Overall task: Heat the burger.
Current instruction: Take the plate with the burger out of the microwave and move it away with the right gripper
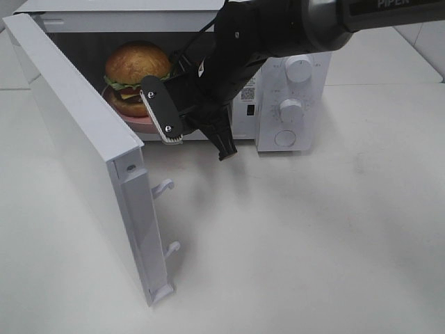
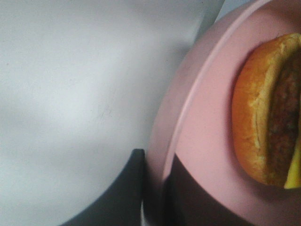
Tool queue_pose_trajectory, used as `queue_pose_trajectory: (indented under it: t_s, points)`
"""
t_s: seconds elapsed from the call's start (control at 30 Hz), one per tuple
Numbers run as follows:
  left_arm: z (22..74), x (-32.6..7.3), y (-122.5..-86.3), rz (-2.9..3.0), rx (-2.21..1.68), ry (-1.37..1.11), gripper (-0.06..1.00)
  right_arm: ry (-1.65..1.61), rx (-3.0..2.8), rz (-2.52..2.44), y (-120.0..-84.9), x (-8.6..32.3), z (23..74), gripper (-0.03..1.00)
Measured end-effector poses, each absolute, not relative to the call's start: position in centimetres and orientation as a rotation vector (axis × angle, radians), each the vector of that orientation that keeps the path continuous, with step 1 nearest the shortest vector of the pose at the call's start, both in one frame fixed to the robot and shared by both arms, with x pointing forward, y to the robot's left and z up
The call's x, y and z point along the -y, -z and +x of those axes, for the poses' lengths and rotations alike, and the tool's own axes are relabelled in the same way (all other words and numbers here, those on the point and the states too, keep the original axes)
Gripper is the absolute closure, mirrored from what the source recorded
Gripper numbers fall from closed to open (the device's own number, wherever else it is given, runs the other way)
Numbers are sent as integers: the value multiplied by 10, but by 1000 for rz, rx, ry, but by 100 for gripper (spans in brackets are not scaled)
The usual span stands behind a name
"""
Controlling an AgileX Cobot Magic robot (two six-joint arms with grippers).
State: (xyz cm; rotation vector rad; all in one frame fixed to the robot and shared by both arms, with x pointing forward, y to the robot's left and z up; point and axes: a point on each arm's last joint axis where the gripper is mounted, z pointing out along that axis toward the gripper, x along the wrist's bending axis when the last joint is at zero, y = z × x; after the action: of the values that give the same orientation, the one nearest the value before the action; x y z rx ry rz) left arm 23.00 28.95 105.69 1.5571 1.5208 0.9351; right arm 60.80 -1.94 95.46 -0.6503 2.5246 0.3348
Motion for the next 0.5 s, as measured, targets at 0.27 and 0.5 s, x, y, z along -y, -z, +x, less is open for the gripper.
queue_pose_trajectory:
  t_s: [0.27, 0.5]
  points:
    - [230, -289, -1057, 1557, -1521, -935, -4, -349, -2518, -715, -967, 40, 589, 89]
    - [230, -289, -1057, 1557, -1521, -935, -4, -334, -2510, -753, -971, 51, 575, 89]
